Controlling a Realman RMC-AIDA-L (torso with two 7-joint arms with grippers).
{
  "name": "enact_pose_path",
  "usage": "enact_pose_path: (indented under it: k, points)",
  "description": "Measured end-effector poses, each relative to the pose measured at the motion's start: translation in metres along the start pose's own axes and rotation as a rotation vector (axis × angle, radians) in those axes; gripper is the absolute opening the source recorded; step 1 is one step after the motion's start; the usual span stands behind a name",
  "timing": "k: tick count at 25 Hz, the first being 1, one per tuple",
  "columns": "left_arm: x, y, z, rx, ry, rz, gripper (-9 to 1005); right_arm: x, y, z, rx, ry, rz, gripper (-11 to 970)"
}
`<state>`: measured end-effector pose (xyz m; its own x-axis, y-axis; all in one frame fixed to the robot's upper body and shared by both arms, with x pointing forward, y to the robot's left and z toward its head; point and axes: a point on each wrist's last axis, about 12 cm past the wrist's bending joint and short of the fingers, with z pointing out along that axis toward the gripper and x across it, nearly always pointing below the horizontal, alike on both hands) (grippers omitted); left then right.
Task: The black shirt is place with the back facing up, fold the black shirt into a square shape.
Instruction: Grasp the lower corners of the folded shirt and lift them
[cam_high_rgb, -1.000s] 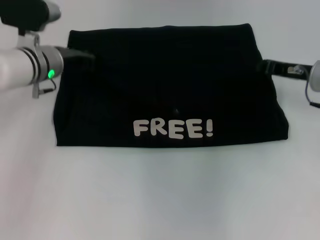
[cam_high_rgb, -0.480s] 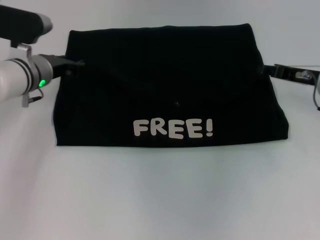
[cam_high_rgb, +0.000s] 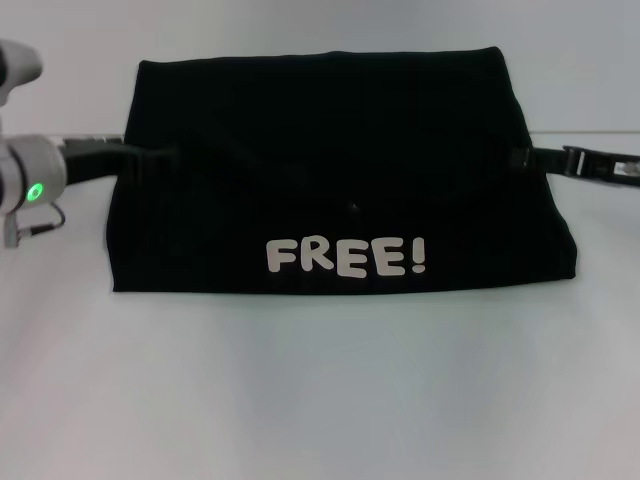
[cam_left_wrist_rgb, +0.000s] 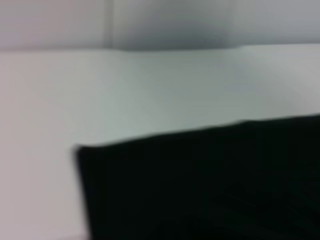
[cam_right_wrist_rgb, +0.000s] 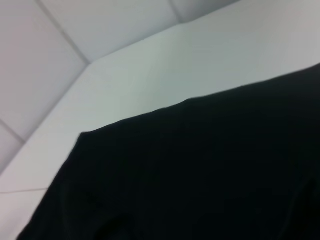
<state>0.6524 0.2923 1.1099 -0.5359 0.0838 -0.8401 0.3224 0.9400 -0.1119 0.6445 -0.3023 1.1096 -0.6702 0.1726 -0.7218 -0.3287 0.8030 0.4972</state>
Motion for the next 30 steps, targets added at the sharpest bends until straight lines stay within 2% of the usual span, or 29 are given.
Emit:
enact_pose_path:
  k: [1,5,9,12,17,21,30]
  points:
    - [0.002,0.000,-0.006,0.041,0.014,-0.011,799,0.002,-0.001,-0.004,-0.017,0.005,0.007,704]
    - [0.015,0.001,-0.033,0.175,0.073,-0.045,848,0.010,-0.007,-0.017,-0.057,-0.010,0.052,704]
    - [0.026,0.003,-0.046,0.214,0.115,-0.107,884,0.016,-0.012,-0.024,-0.065,-0.028,0.077,703]
    - [0.037,0.009,-0.052,0.199,0.142,-0.184,884,0.018,-0.013,-0.025,-0.065,-0.022,0.078,703]
    - [0.052,0.015,-0.054,0.152,0.181,-0.270,885,0.021,-0.014,-0.026,-0.061,-0.018,0.085,704]
    - [0.061,0.013,-0.049,0.142,0.217,-0.301,885,0.022,-0.015,-0.026,-0.054,-0.021,0.088,704]
    - [0.065,0.006,-0.040,0.162,0.244,-0.276,885,0.024,-0.015,-0.025,-0.050,-0.017,0.089,703]
